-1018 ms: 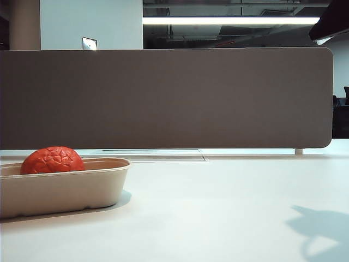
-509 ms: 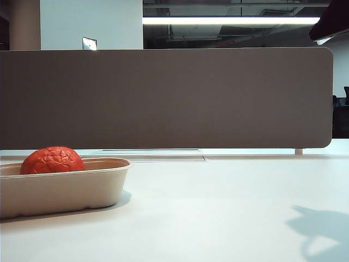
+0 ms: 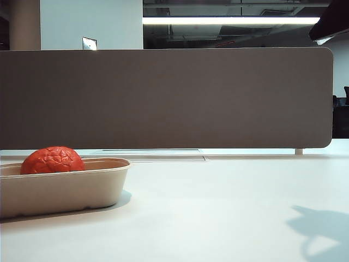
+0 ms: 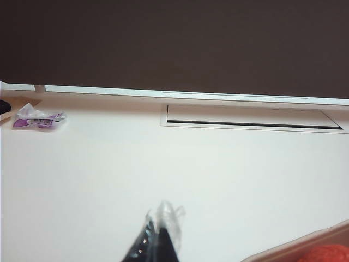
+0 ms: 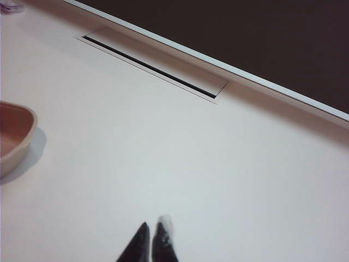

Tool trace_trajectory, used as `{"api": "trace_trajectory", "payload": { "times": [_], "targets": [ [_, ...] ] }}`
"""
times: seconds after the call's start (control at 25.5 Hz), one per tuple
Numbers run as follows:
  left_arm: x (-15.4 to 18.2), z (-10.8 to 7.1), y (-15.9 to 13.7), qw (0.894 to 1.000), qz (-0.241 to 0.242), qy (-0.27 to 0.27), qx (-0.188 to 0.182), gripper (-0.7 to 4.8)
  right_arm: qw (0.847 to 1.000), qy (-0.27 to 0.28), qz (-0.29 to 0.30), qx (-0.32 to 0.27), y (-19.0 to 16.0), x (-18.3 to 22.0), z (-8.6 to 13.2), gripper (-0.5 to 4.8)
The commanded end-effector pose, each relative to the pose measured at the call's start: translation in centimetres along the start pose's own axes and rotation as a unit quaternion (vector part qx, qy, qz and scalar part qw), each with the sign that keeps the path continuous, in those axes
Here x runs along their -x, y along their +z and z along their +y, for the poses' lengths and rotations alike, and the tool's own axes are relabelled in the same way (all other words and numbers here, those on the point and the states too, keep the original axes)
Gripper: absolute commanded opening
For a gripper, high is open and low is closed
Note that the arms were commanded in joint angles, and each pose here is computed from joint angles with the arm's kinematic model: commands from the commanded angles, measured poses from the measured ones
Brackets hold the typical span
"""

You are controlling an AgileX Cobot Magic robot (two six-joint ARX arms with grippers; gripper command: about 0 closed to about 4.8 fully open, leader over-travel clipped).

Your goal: Pick up the orange and place it into the paper lunchbox.

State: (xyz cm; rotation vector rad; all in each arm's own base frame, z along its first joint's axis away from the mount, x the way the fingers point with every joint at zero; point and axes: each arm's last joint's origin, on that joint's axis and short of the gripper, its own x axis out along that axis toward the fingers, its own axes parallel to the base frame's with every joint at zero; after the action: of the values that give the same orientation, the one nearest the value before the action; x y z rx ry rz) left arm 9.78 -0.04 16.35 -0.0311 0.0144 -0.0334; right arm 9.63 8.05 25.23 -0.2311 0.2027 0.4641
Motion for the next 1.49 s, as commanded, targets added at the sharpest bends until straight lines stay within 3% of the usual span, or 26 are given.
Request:
{"api": "trace_trajectory", "payload": {
  "times": [0.04,0.39,0.67,0.82,0.94,1.14,1.49],
  "targets": [
    [0.0,0.0,0.0,1.000,-0.005,-0.002,-0.002,-0.05,1.000,0.000,-0.010,-0.003,0.3,0.1,0.0,0.23],
    [0.0,0.0,0.0,1.000,-0.004,-0.002,-0.002,-0.05,1.000,-0.013,-0.016,-0.008,0.1,0.3,-0.3,0.23],
    [0.0,0.0,0.0,1.000,-0.004,-0.002,-0.002,-0.05,0.989,-0.141,-0.021,-0.042,-2.5,0.9,-3.2,0.23],
    [0.0,0.0,0.0,1.000,-0.004,-0.002,-0.002,-0.05,0.976,-0.196,-0.067,-0.059,-4.6,1.1,-4.1,0.23],
    [0.0,0.0,0.0,1.000,-0.004,-0.002,-0.002,-0.05,0.970,-0.207,-0.110,-0.062,-6.6,1.1,-4.5,0.23],
    [0.0,0.0,0.0,1.000,-0.004,-0.002,-0.002,-0.05,0.964,-0.225,-0.129,-0.059,-8.8,1.4,-4.8,0.23],
    [0.0,0.0,0.0,1.000,-0.004,-0.002,-0.002,-0.05,0.962,-0.249,-0.090,-0.070,-10.4,1.0,-5.3,0.23]
  ]
}}
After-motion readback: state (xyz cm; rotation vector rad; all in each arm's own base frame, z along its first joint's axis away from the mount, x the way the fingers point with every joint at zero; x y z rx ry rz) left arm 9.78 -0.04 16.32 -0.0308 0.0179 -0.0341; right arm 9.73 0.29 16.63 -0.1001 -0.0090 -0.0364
